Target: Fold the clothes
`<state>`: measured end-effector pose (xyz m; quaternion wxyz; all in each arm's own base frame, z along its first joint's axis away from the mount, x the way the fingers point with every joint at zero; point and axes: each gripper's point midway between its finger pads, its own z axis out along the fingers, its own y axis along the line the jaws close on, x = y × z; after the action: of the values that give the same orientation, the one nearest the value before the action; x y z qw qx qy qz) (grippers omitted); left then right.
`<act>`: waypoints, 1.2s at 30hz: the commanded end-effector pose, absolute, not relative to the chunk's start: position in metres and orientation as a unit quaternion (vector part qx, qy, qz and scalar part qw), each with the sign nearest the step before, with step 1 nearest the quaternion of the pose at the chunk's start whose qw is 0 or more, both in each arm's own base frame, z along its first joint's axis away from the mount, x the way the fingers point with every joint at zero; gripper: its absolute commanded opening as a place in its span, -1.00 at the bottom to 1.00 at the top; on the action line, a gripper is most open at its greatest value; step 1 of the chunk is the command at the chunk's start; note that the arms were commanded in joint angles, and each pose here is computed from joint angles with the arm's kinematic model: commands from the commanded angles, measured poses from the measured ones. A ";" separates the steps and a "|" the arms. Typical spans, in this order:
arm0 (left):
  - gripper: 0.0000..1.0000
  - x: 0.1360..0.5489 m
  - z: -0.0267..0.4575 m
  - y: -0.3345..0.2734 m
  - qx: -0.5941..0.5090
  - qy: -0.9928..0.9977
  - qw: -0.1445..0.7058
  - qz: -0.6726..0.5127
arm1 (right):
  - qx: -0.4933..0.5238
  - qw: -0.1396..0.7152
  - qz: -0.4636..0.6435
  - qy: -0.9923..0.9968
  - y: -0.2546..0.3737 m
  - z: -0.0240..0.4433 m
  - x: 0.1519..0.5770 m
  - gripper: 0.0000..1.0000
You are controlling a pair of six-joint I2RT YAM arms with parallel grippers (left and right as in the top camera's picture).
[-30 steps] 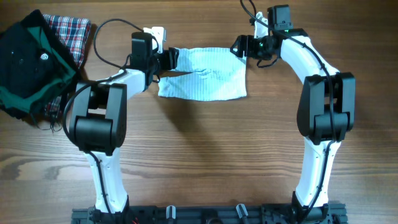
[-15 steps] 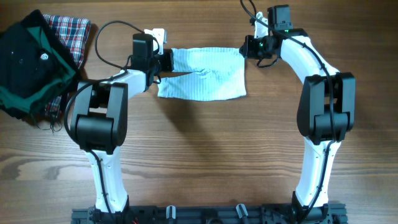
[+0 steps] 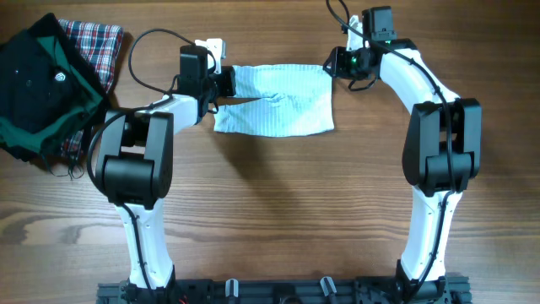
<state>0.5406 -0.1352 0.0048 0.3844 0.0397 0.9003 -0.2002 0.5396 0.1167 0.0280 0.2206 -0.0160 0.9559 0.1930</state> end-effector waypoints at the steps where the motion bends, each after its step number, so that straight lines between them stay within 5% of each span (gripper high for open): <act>1: -0.92 0.535 -0.007 -0.127 0.026 0.908 0.372 -0.191 | -0.002 0.198 0.183 0.963 0.117 -0.003 0.536 -0.17; 12: -0.92 0.535 -0.008 -0.127 0.026 0.909 0.370 -0.191 | -0.007 0.178 0.227 0.957 0.138 -0.020 0.531 -0.19; 22: -0.92 0.535 -0.005 -0.127 0.026 0.908 0.373 -0.191 | -0.008 0.179 0.236 0.955 0.141 -0.018 0.531 -0.91; 36: -0.92 0.535 0.046 -0.126 0.029 0.899 0.393 -0.192 | -0.031 0.193 0.276 0.941 0.134 0.025 0.531 -0.91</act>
<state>0.5327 -0.1331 0.0134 0.3706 0.0355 0.9066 -0.1985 0.5321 0.1283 0.0051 0.1822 -0.0022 0.9477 0.2619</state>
